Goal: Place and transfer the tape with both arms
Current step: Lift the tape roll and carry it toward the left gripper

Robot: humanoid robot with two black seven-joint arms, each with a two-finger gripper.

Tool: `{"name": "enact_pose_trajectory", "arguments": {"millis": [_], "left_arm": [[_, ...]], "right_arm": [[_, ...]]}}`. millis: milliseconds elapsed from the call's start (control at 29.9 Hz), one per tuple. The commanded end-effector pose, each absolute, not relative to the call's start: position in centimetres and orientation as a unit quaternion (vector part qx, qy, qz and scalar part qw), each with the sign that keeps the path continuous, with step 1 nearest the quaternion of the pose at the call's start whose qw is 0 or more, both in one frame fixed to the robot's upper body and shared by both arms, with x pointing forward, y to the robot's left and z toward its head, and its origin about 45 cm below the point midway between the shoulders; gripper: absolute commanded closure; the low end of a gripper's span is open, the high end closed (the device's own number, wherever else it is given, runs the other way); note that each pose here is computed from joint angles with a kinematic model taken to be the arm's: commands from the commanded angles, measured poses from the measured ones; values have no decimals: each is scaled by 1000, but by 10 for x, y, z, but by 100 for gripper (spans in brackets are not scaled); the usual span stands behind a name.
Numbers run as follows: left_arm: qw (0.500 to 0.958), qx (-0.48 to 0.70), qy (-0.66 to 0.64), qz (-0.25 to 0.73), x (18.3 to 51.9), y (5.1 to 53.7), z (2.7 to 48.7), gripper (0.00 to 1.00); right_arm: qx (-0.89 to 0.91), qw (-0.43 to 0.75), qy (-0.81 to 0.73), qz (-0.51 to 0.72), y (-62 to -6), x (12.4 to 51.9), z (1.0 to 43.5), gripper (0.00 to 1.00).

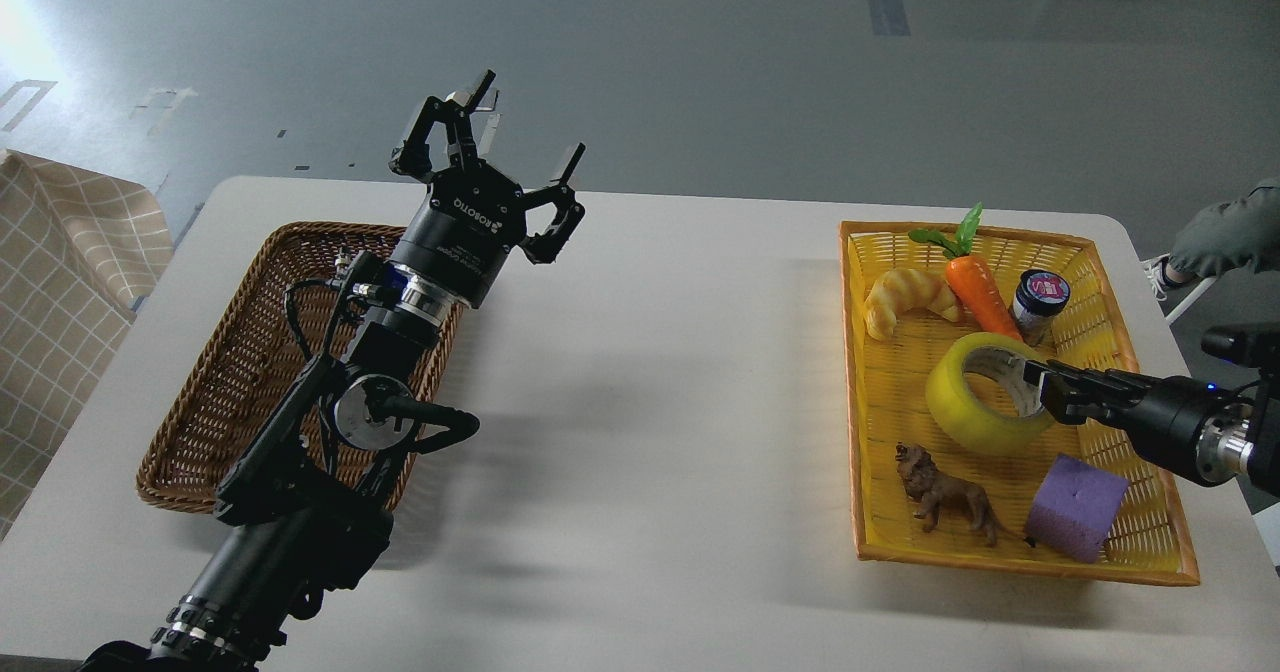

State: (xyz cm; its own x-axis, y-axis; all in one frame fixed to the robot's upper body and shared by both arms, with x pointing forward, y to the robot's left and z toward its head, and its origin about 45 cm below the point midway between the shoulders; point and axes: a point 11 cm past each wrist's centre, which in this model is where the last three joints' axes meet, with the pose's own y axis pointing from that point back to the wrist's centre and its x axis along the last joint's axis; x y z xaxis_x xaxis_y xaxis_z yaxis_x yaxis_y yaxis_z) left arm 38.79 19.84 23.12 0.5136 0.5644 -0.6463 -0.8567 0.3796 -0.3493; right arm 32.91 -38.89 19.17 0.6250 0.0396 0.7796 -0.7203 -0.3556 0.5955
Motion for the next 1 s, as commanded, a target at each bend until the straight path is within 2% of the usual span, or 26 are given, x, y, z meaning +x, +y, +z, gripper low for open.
{"name": "enact_pose_trajectory", "arguments": {"millis": [0,234,434,668,969], "left_arm": [[802,-337,217,443,388,198,231,2],[803,-340,213,441,389,198,234,2],[791,-322,219,471,393,201,228,2],[777,-306,230,501,395,205,220,2],[766,-292,229,524,393,215,212,2]], "right_arm": [[721,508,-233,410,-381,346,230,83],[691,474,-247,486,-356,381,294,82],[699,443,-213,520,-308,397,303,82],[722,410,-184,526,-258,403,290,79],[756,388,-111,515,-179,405,247,79]]}}
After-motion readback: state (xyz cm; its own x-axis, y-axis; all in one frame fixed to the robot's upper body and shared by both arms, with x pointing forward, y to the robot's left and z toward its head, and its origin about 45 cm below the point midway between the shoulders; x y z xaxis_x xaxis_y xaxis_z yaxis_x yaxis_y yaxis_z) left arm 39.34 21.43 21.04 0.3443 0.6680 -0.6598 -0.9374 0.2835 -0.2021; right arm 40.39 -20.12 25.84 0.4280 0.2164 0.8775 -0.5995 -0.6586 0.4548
